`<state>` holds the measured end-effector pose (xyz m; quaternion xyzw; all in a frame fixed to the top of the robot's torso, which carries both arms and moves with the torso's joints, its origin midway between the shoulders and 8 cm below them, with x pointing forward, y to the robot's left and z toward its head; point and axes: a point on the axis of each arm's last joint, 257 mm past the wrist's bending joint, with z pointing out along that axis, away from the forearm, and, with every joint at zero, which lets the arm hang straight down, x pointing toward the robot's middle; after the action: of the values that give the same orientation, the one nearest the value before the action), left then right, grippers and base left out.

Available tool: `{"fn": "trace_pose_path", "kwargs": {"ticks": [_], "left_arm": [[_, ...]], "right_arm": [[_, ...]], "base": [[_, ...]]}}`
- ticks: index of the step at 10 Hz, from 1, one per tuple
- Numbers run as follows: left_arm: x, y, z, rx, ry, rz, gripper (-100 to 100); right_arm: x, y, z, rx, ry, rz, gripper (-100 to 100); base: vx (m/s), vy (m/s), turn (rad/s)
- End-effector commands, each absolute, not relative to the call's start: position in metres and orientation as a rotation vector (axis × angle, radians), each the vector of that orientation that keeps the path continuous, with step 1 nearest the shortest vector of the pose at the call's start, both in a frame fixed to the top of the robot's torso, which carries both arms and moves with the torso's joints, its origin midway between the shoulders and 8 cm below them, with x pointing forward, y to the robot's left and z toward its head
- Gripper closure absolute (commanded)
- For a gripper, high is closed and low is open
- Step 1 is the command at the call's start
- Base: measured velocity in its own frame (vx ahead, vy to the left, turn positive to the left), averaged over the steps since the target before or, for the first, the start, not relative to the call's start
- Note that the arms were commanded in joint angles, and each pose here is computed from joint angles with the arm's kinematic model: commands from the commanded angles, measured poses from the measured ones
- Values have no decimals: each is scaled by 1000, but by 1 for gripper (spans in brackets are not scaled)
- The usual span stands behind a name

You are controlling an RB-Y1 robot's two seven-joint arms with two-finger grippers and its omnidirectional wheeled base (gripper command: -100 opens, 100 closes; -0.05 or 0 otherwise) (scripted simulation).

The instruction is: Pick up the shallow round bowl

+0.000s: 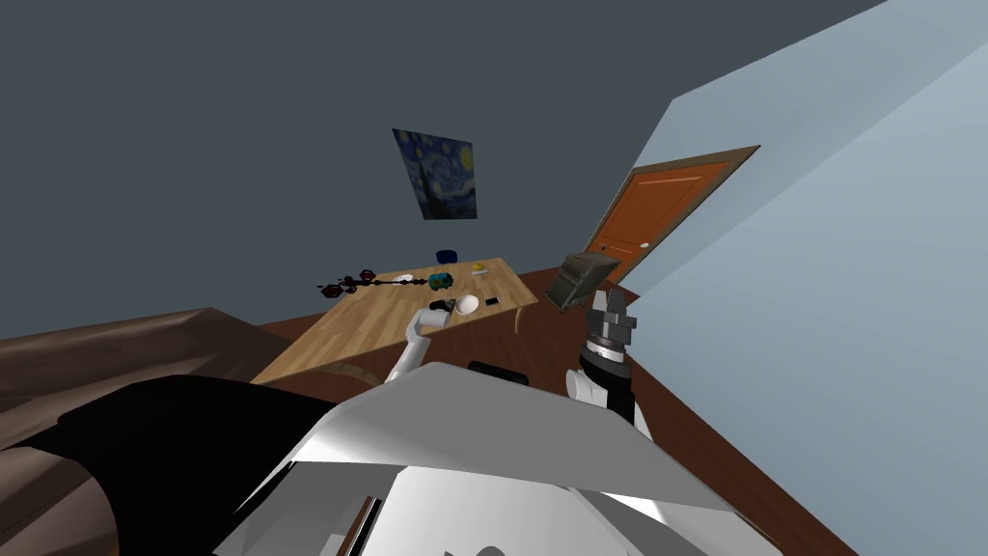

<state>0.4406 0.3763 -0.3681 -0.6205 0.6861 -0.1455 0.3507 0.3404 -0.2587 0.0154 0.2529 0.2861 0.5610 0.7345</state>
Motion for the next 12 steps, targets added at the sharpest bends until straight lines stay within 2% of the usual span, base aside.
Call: {"fn": "trace_pose_path", "kwargs": {"ticks": [1, 6, 12], "left_arm": [[433, 372, -382, -1648, 1820, -346, -100], [408, 357, -420, -1755, 1958, -258, -100], [381, 343, -448, -1823, 2074, -186, -100]], "right_arm": [[340, -259, 15, 556, 629, 1233, 0], [340, -259, 15, 556, 629, 1233, 0], [340, -259, 15, 556, 629, 1233, 0]], "base": [[30, -10, 14], [48, -11, 9], [97, 2, -2]]}}
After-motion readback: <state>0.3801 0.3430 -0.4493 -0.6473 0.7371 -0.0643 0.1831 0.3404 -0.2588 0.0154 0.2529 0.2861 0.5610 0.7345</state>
